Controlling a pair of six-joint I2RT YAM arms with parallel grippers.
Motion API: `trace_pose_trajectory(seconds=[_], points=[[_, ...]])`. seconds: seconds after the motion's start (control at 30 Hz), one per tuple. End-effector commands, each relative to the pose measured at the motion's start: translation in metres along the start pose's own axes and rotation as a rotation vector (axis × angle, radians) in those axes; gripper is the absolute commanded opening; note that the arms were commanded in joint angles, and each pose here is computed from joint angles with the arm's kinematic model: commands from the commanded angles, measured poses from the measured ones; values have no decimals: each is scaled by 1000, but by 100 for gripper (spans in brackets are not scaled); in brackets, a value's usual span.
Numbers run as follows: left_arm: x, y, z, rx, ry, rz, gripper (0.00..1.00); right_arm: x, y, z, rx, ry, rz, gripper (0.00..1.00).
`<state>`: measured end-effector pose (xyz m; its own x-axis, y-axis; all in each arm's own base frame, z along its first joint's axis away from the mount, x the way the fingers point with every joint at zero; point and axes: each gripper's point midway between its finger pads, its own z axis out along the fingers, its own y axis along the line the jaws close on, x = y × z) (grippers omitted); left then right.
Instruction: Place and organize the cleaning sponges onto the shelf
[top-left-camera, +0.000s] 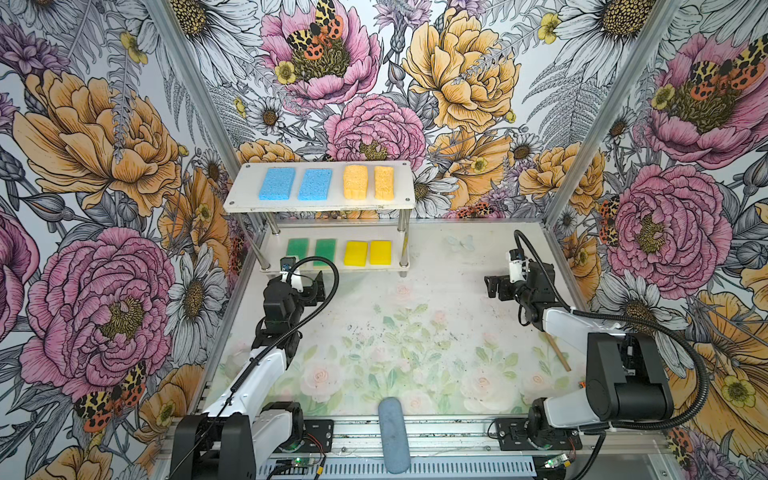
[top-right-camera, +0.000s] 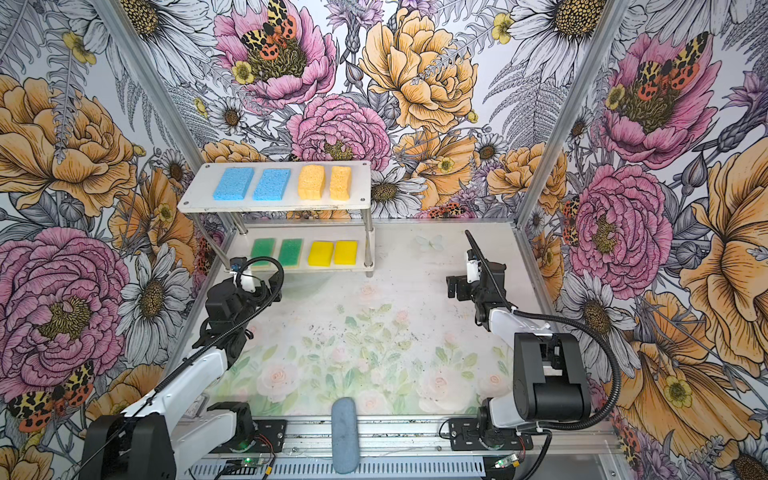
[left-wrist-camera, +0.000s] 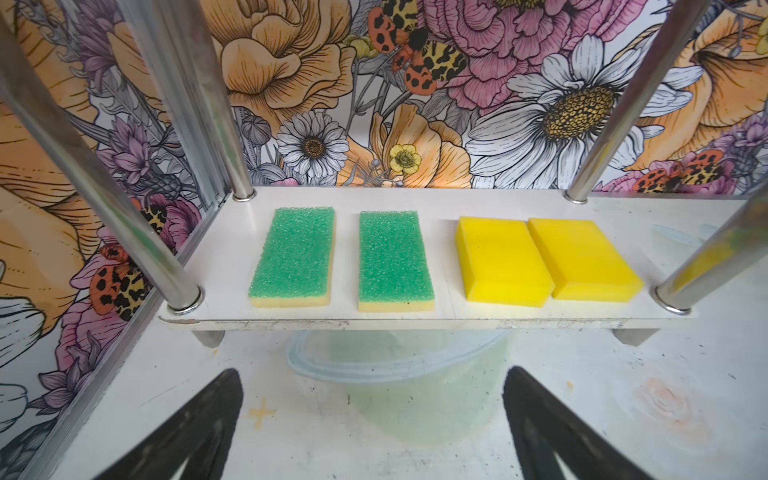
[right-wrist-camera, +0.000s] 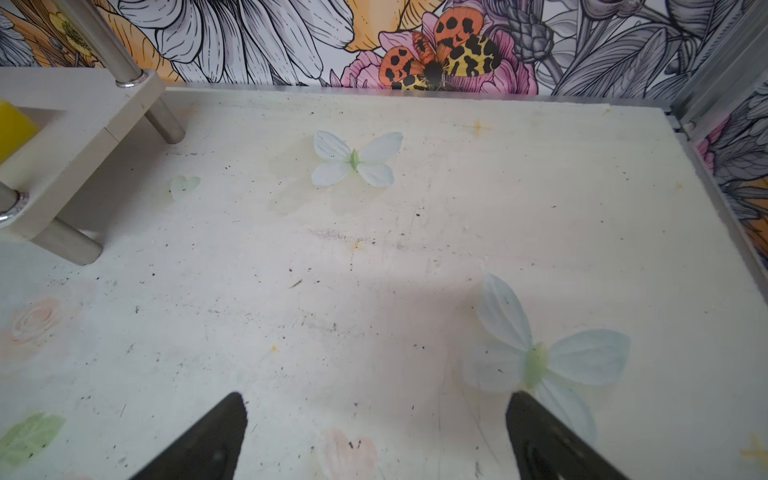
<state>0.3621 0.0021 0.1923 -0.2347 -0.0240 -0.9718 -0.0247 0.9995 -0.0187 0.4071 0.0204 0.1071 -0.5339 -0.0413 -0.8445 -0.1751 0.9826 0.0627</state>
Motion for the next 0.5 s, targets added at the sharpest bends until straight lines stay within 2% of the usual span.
trace_pose_trajectory(seconds=[0.0,0.17,0.47], points=[[-12,7,2,-4,-82,15,99,-20,-11,3,50,-117,-9,100],[4,12,13,-7,-61,-13,99,-13,-17,5,87,-160,-15,99],[25,12,25,-7,-109,-52,99,-8,-24,-9,153,-246,-2,99]])
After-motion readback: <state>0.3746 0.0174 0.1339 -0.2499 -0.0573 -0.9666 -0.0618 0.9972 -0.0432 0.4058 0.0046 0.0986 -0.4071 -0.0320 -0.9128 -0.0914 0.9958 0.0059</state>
